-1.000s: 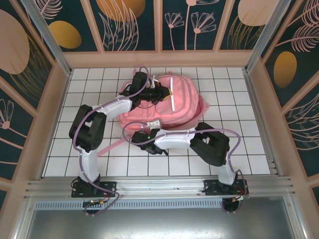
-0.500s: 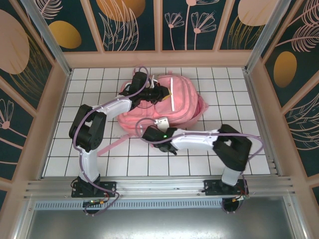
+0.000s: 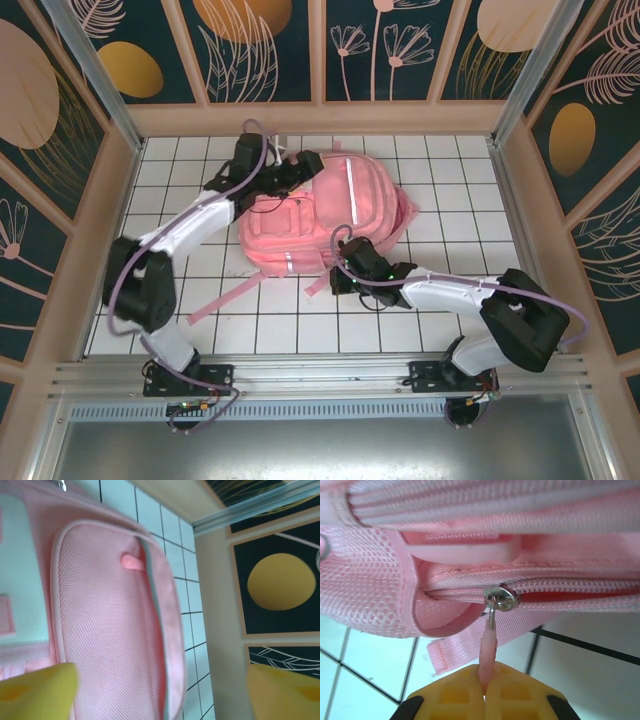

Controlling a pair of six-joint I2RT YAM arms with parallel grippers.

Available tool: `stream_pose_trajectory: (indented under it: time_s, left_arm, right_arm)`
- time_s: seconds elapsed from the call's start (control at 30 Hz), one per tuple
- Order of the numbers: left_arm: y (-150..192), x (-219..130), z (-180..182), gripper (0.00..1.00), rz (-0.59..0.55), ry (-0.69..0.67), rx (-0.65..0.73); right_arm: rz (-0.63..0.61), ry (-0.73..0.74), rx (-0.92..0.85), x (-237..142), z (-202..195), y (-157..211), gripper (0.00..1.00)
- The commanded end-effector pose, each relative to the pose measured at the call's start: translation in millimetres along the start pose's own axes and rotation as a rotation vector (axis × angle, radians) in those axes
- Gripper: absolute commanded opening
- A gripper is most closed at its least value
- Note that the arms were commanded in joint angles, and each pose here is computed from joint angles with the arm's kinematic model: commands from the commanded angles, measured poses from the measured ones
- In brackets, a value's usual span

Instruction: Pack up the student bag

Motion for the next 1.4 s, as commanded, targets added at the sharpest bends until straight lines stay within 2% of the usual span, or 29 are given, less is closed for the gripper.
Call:
stream_pose_trajectory:
  time_s: [0.0, 0.13, 0.2, 0.4, 0.53, 0.67, 0.87, 0.97, 1.07, 1.2, 1.37]
  left_arm:
    - [9.6, -45.7, 3.5, 0.99, -0.089, -0.123, 0.031]
    - [38.3, -87.3, 17.1, 0.99, -0.159, -0.176, -0.1]
    - [64.4, -95.6, 33.4, 0.99, -0.113, -0.224, -0.212]
    - [124.4, -113.4, 72.5, 0.82, 0.03, -0.404, -0.421]
    - [145.5, -124.4, 83.2, 0.72, 0.013, -0.411, -0.511]
    - [151.2, -125.0, 93.7, 0.67, -0.034, -0.433, -0.537]
    - [142.2, -99.2, 105.7, 0.66, -0.047, -0.423, -0.516]
    - [142.8, -85.7, 119.2, 0.63, -0.024, -0.463, -0.523]
    - [143.9, -75.4, 129.2, 0.55, -0.018, -0.475, -0.54]
    - [128.8, -73.6, 132.5, 0.44, -0.088, -0.519, -0.5]
    - [117.2, -76.1, 143.1, 0.2, -0.153, -0.597, -0.482]
  right_arm:
    - [0.004, -0.211, -0.021, -0.6, 35.0, -9.1, 0.0]
    - [0.012, -0.266, -0.032, 5.8, 49.5, -15.1, 0.0]
    - [0.015, -0.283, -0.038, 10.3, 57.3, -19.6, 0.0]
    - [0.01, -0.317, -0.02, 25.1, 74.0, -31.4, 0.0]
    - [0.025, -0.355, -0.008, 36.3, 88.9, -38.0, 0.0]
    - [0.046, -0.372, -0.025, 46.4, 100.4, -36.7, 0.0]
    - [0.062, -0.357, -0.043, 49.4, 101.1, -29.1, 0.0]
    - [0.064, -0.348, -0.037, 48.1, 97.2, -26.8, 0.0]
    - [0.071, -0.346, -0.039, 47.6, 95.2, -24.7, 0.0]
    - [0.082, -0.325, -0.055, 48.9, 92.0, -19.5, 0.0]
    - [0.102, -0.296, -0.067, 47.3, 81.1, -9.6, 0.0]
Point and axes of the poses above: each hand's point on the last joint's axis, 136 mm out from that joint toward the fingers, its own x axis out along the fingers, its own z axis along the line the jaws close on, y = z × x, the point moved 7 cm from there along -x, back along the fingers, and after that the axes turned 12 degrees about x, right-handed, at the moved point
